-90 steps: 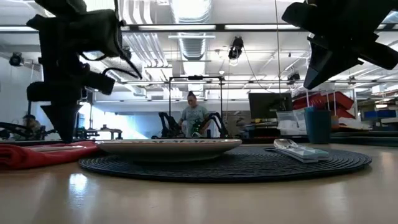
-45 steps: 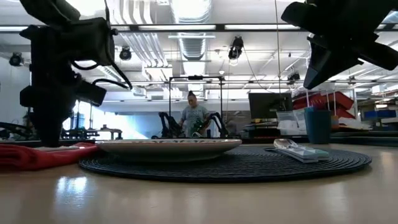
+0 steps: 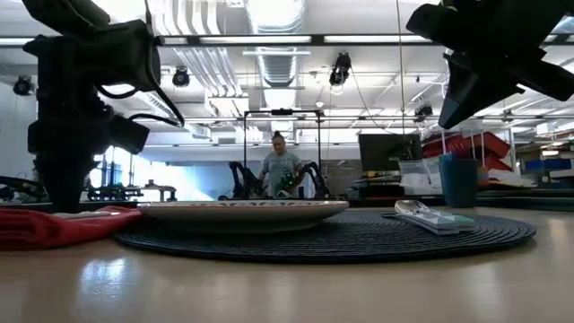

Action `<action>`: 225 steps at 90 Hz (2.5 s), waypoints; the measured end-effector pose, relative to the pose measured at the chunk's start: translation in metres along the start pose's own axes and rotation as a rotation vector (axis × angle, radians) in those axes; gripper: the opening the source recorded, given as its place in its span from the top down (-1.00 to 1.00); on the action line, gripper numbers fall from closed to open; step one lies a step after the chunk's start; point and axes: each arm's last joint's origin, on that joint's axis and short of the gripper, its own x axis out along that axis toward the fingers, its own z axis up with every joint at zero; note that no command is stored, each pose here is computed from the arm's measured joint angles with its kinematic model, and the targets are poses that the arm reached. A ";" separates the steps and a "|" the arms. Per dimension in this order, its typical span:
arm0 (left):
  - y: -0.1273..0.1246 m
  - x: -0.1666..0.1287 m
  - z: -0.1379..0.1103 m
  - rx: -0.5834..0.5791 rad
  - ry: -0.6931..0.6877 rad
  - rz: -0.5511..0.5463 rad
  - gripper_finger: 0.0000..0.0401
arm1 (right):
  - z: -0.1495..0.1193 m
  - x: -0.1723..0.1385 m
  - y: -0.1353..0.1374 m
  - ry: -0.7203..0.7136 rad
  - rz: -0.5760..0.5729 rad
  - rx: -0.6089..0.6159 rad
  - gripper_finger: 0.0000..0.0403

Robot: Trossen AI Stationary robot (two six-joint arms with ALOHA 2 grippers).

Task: Set table place
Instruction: Adjust the blue fork on the left side of the placemat

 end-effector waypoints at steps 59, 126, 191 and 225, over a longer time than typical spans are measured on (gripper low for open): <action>0.020 0.011 0.009 -0.154 -0.029 0.038 1.00 | 0.001 0.001 0.000 -0.003 -0.002 -0.005 1.00; 0.018 -0.029 -0.002 -0.299 -0.179 -0.010 1.00 | 0.000 0.000 0.000 0.002 -0.001 -0.017 1.00; -0.040 -0.003 -0.065 -0.335 -0.072 -0.022 1.00 | -0.001 -0.002 0.000 0.013 0.007 -0.044 1.00; -0.045 -0.018 -0.070 -0.313 -0.029 -0.040 1.00 | 0.001 -0.006 -0.002 0.029 0.018 -0.056 1.00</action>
